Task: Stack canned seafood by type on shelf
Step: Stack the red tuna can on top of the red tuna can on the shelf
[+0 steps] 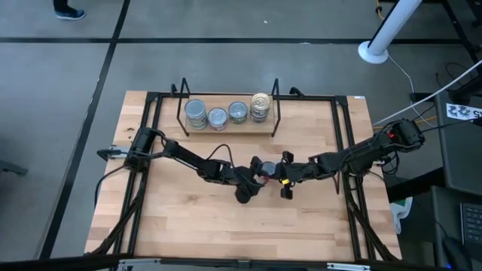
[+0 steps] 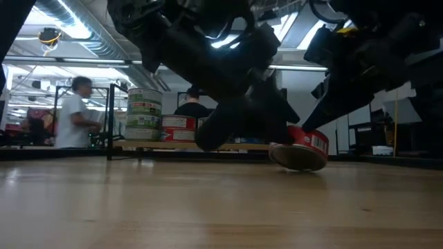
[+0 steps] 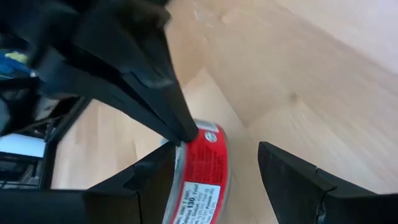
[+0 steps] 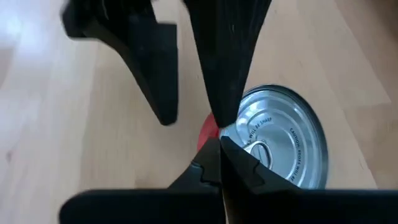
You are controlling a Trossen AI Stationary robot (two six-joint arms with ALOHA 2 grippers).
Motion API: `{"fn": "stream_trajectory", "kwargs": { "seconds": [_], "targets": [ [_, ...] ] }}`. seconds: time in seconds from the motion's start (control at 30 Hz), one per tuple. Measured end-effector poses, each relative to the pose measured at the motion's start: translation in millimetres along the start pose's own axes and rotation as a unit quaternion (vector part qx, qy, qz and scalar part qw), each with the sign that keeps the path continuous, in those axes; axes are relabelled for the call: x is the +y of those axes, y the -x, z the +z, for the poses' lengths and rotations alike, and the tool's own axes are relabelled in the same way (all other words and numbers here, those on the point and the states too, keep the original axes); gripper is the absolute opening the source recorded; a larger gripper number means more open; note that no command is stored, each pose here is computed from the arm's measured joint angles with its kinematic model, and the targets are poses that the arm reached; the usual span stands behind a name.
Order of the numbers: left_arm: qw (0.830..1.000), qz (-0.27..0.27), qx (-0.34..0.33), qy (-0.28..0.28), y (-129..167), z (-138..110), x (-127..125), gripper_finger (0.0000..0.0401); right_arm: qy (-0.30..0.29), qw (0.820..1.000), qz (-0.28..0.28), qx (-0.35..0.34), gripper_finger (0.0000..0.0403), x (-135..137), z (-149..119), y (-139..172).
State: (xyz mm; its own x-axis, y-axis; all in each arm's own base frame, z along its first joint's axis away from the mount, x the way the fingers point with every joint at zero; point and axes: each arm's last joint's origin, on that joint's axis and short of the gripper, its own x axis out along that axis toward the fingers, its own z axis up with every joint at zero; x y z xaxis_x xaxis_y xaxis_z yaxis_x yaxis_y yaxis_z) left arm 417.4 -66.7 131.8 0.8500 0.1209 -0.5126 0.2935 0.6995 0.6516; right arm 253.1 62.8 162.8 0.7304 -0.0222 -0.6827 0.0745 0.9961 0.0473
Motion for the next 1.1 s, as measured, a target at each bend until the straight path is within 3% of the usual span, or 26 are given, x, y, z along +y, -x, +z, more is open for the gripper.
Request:
{"fn": "stream_trajectory", "kwargs": {
  "seconds": [0.87, 1.1],
  "targets": [
    [0.997, 0.037, 0.055, -0.047, 1.6, -2.0, -3.0, 0.0223, -0.047, 0.997, 0.041, -0.043, 0.0000, 5.1, 13.8, 1.6],
    [0.997, 0.041, 0.058, -0.044, 4.0, 2.5, -9.0, 0.0144, -0.047, 0.997, 0.041, -0.044, 0.0004, 5.2, 14.0, 1.8]
  ]
}}
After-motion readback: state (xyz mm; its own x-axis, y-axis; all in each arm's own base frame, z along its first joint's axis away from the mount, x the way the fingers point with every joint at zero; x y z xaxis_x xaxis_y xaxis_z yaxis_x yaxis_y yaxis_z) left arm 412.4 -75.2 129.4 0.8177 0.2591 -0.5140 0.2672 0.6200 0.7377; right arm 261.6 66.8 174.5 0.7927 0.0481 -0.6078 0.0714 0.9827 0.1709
